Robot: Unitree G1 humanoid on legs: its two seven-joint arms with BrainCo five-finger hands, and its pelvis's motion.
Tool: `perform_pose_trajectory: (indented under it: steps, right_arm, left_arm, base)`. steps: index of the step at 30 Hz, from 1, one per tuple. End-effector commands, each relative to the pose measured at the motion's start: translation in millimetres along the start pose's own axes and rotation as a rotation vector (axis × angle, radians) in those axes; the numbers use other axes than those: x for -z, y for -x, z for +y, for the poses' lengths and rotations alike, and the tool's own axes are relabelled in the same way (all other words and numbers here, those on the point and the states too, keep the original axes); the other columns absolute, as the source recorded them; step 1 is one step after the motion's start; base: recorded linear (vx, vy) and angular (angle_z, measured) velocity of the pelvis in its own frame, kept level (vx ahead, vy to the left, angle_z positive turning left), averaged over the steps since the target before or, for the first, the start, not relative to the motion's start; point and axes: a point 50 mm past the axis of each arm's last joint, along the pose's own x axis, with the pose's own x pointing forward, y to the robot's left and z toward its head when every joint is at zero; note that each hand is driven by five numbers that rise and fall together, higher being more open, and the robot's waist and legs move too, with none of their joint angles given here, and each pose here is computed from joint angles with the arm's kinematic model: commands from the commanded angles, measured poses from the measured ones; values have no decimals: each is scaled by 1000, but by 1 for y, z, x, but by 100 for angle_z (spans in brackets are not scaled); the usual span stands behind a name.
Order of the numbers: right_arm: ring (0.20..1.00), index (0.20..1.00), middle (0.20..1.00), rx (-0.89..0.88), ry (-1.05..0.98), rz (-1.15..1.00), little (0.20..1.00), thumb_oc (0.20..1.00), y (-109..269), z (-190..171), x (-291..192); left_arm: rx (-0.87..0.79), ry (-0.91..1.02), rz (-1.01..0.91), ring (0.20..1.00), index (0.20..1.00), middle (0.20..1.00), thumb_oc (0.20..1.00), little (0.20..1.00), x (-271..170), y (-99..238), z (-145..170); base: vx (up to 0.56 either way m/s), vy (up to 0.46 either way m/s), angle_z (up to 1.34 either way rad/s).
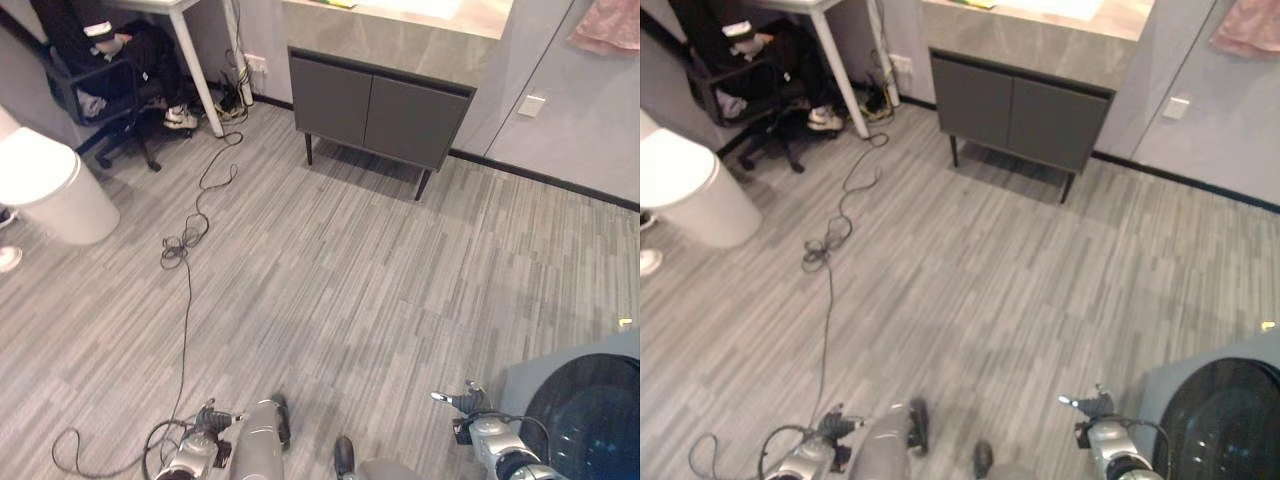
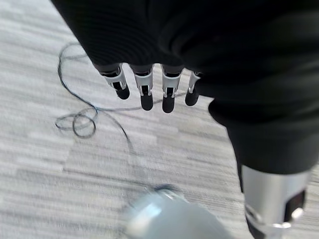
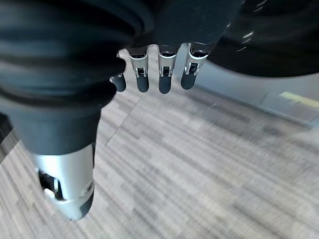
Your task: Put brush and paste in cup on sink, flatten towel.
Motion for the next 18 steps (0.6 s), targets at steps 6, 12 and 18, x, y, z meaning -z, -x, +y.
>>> perform_pose_trajectory:
  steps: [6,12,18]
  right_arm:
    - [1000,1000,1000,-24,118,-21,1000,1000,3,2,8]
    - [1000,1000,1000,-29,72,-8,1000,1000,5,4,13]
    - [1000,1000,1000,-42,37,-50,1000,1000,7,9,4]
  left_arm:
    - [-117,-12,4,1000,1000,1000,1000,1000,4,-2,23]
    - [-121,1,-4,1000,1000,1000,1000,1000,3,-2,27]
    - [-138,42,-25,1000,1000,1000,1000,1000,-8,-5,34]
  base:
    - [530,232,-110]
    - [375,273,-38]
    - [520,359,3]
